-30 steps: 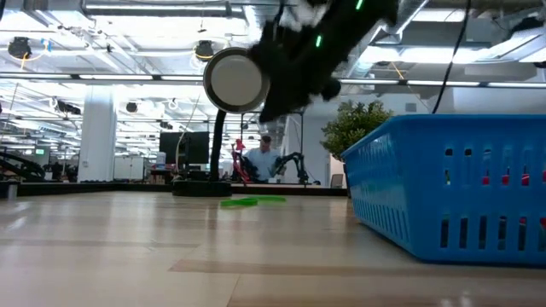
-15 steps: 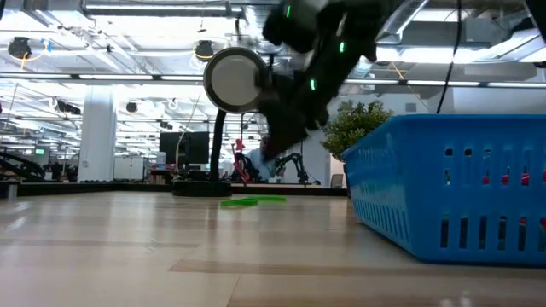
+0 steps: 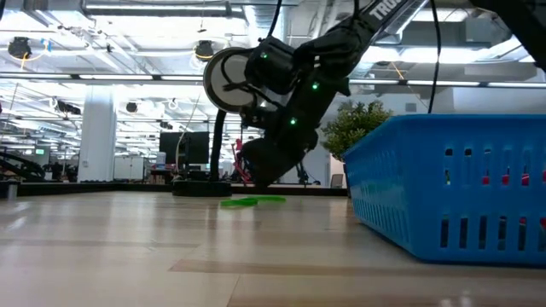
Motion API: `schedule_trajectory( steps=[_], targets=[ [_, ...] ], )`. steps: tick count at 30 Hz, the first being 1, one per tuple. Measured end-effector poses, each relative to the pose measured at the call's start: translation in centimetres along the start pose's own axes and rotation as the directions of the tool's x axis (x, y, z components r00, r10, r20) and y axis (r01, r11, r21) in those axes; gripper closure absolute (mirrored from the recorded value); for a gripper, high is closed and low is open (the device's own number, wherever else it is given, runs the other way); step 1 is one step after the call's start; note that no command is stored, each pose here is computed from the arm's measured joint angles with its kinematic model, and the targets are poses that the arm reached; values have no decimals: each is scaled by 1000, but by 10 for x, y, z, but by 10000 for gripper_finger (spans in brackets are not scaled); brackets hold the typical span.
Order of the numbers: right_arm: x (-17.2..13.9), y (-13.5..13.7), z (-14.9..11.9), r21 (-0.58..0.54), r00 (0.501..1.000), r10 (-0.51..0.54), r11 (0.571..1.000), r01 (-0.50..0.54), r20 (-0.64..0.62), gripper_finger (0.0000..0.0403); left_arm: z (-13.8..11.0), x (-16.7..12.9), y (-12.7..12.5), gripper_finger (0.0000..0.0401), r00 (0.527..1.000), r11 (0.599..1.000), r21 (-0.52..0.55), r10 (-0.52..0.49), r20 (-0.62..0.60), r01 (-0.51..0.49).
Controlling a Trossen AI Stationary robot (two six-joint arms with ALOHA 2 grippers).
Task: Pick and place items into bin
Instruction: Put the green rubber band into the blue bin
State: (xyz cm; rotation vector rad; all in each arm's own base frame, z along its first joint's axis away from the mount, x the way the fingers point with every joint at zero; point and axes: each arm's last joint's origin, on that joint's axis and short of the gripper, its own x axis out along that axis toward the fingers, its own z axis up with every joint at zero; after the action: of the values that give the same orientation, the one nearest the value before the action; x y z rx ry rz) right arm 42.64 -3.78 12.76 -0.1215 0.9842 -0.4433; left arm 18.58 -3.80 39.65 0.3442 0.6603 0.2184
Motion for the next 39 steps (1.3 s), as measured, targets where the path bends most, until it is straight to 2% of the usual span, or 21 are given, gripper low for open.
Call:
schedule_trajectory(
  steps=[7, 10, 12, 16, 18, 21, 25, 29, 33, 39],
  targets=[
    [18, -16, -5, 162, 999, -7, 987, 15, -44, 253, -4, 0, 0, 324, 999, 1000, -2, -2, -34, 2],
    [23, -19, -7, 187, 996, 71, 981, -59, -54, 265, -5, 0, 0, 324, 999, 1000, -1, -3, -43, 3],
    [24, -19, -7, 189, 995, 83, 979, -71, -54, 272, -5, 0, 0, 324, 999, 1000, 0, -3, -45, 3],
    [22, -16, -7, 175, 999, 4, 985, 4, -47, 285, -5, 0, 0, 324, 999, 1000, 1, -3, -46, 3],
    [22, -17, -7, 177, 999, -2, 984, 10, -47, 295, -5, 0, 0, 324, 999, 1000, 1, -3, -46, 3],
    [23, -18, -7, 205, 999, 16, 979, -6, -49, 327, -5, 0, 0, 324, 999, 1000, 0, -3, -46, 3],
    [23, -18, -7, 201, 999, 14, 980, -4, -49, 391, -5, 0, 0, 324, 999, 1000, 0, -3, -46, 3],
    [21, -12, -6, 181, 999, -9, 983, 17, -45, 394, -5, 0, 0, 324, 999, 1000, 0, -3, -46, 3],
    [9, 2, 1, 123, 997, -19, 992, 28, -71, 399, -5, 0, 0, 324, 999, 1000, -1, -3, -46, 3],
    [-44, 25, 24, 37, 998, -29, 999, 31, -57, 401, -5, 0, 0, 324, 999, 1000, -6, -3, -47, 3]
  ],
)
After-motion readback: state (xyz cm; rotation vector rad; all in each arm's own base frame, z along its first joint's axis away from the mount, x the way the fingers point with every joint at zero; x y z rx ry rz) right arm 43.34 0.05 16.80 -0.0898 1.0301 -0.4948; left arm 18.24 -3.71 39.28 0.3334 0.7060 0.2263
